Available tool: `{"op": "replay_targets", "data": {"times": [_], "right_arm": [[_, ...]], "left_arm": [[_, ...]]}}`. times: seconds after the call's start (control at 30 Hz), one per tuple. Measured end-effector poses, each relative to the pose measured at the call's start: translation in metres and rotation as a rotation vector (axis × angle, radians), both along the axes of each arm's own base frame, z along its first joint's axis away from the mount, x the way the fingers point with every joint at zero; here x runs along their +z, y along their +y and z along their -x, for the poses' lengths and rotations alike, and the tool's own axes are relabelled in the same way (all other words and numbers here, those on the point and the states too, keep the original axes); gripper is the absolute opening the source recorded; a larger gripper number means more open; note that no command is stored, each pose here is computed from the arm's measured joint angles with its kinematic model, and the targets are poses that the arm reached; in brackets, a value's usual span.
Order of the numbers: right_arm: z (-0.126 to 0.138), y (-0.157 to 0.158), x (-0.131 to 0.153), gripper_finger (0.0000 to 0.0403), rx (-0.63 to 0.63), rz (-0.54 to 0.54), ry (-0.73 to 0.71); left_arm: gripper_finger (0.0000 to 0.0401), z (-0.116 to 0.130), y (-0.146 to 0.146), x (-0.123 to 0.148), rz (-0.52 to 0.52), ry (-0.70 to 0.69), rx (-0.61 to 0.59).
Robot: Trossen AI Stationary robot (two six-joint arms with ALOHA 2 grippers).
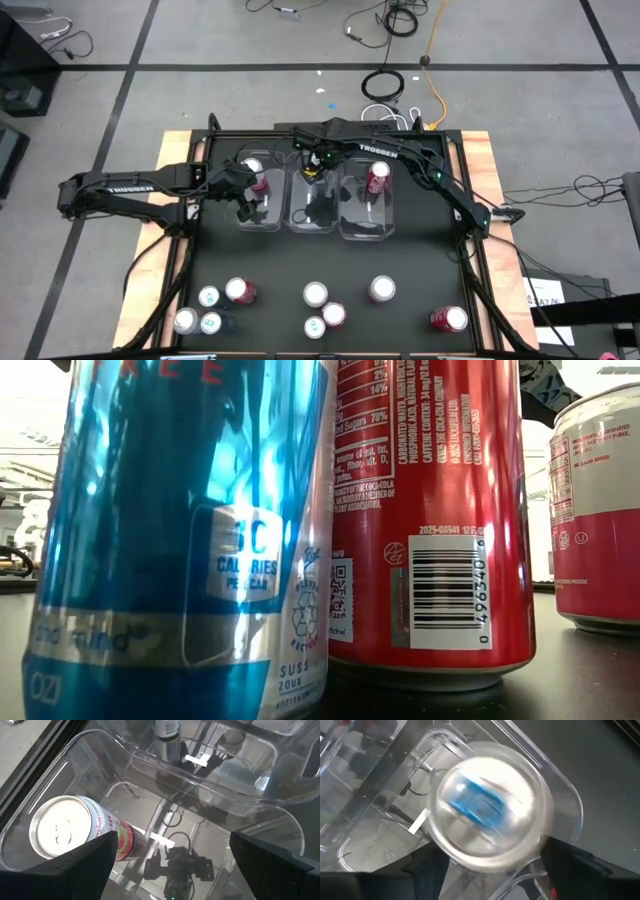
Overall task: Sort soda cans
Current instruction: Put the blue soda can into the center transparent bin, then put the red soda can into the right transparent bin
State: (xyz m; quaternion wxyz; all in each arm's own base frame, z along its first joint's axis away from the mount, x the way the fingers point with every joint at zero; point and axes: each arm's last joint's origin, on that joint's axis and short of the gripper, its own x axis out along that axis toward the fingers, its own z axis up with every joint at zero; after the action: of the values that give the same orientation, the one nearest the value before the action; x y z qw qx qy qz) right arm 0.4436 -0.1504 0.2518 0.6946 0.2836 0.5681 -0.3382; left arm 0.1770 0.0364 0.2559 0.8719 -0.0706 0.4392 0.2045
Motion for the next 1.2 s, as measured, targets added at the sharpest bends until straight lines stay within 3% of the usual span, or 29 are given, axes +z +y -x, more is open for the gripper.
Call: {"op": "replay_targets", "data": {"times": [0.2, 0.43, 0.7, 0.97, 1.2], "right_arm": [[0.0, 0.0, 0.0, 0.0331, -0.001, 0.001, -0.001], [0.002, 0.0, 0.004, 0.0343, 0.003, 0.003, -0.008], [0.016, 0.01, 0.046, 0.0343, 0.033, 0.033, -0.089], [0.032, 0.052, 0.092, 0.0343, 0.069, 0.117, -0.162], [0.033, 0.119, 0.096, 0.0343, 0.143, 0.245, -0.078]], "left_arm": [[0.0392, 0.0, 0.0, 0.0, 0.007, -0.001, -0.006], [0.0392, 0.0, 0.0, 0.0, 0.008, -0.002, -0.006], [0.0392, 0.0, 0.0, 0.0, 0.008, -0.003, -0.006], [0.0392, 0.0, -0.001, 0.0, 0.009, -0.004, -0.009], [0.0392, -0.001, -0.001, 0.001, 0.026, -0.022, 0.008]]}}
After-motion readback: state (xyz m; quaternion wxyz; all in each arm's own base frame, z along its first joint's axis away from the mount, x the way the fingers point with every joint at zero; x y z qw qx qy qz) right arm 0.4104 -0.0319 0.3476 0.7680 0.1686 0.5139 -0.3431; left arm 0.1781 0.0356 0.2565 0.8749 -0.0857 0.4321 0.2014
